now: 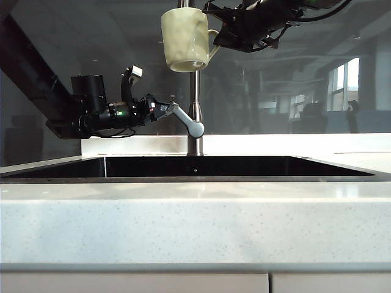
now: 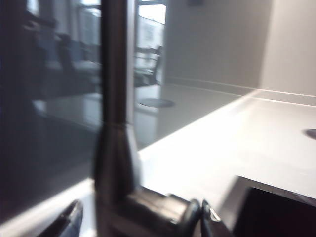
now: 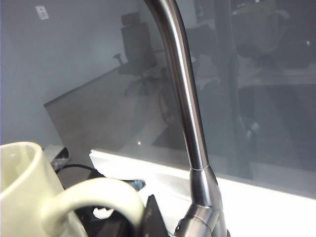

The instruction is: Pick up the mug next to the sink, go to the faucet to get some water, pour the water into the sink, and finally put the mug back to its place.

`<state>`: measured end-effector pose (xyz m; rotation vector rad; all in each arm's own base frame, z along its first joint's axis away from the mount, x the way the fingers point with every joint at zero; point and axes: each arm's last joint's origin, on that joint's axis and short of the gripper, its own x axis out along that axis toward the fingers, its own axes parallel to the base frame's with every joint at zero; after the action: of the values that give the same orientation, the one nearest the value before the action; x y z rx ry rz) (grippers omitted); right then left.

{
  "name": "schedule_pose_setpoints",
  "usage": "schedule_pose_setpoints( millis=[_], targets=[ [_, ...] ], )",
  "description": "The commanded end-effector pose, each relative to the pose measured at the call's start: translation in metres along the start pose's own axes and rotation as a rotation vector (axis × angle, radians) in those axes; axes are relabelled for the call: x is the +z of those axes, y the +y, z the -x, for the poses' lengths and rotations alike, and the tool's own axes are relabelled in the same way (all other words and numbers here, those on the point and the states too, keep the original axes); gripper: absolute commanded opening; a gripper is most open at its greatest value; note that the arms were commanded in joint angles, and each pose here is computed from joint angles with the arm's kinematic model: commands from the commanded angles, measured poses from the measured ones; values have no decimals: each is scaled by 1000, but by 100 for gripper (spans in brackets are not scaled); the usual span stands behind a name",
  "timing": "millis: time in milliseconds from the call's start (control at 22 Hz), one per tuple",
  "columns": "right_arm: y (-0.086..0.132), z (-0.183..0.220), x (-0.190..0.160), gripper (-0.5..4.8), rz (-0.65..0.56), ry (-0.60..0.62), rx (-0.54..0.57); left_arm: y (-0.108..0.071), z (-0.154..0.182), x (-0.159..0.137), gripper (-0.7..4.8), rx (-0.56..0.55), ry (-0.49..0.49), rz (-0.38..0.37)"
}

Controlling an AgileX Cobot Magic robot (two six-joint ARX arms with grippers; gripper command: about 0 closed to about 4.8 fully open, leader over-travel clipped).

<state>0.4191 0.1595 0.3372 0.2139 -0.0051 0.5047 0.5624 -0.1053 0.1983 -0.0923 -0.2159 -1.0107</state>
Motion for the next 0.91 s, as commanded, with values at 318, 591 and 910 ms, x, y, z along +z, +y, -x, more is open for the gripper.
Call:
schedule_pose_setpoints(
  millis=[318,591,910],
  targets=[
    [3,6,24,-5,8,-119,22,1,4,17,296,-17,-87,-44],
    [-17,15,32,-5,240,-80,-42,0,16,29,296,-195,-95,-55],
    [-16,28,41,-5,792,50,-180,9,26,31,296,-170,-92,-11]
  ],
)
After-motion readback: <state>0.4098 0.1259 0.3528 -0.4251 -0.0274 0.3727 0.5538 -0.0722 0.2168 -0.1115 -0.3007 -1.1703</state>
